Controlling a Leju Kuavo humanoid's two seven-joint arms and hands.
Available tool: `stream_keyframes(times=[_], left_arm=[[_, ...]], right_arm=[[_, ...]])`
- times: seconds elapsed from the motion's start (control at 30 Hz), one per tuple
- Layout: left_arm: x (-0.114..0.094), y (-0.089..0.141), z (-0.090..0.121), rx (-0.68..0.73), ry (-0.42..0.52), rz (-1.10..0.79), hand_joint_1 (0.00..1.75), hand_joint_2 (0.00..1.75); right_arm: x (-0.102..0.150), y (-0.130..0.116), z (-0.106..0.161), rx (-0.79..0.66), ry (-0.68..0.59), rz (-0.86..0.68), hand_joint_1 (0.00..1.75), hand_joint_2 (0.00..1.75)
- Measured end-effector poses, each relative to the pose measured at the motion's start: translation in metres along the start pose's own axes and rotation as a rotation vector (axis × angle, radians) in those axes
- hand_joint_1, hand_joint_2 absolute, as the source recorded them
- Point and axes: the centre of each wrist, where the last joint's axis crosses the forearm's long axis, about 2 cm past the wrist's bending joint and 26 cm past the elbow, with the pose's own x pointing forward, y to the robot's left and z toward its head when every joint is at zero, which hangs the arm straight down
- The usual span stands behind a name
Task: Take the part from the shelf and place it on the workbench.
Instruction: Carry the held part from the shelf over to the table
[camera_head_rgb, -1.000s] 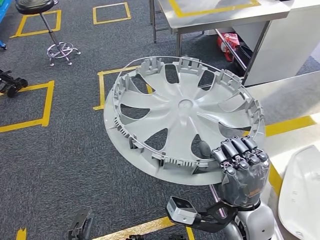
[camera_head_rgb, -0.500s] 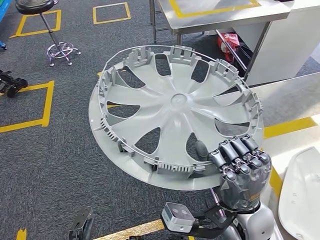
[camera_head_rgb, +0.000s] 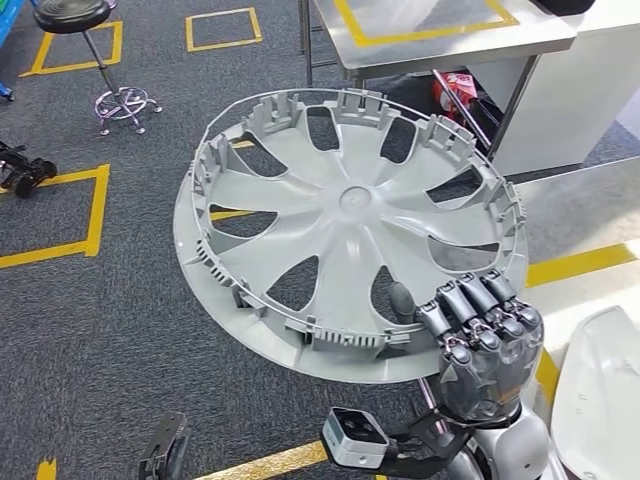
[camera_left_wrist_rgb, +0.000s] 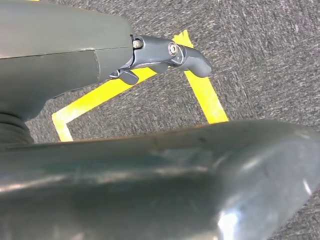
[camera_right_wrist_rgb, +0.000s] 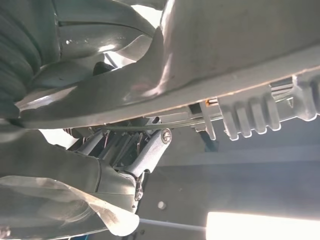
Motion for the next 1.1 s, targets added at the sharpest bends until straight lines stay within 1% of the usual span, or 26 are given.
stream_keyframes(times=[1.1], left_arm=[[0.0015,-0.0023,-0.0003,-0.019,-0.004,-0.026,0.00,0.00]], right_arm=[[-0.0018,0.0002,-0.0013,-0.004,-0.026,0.005,1.75,1.75]])
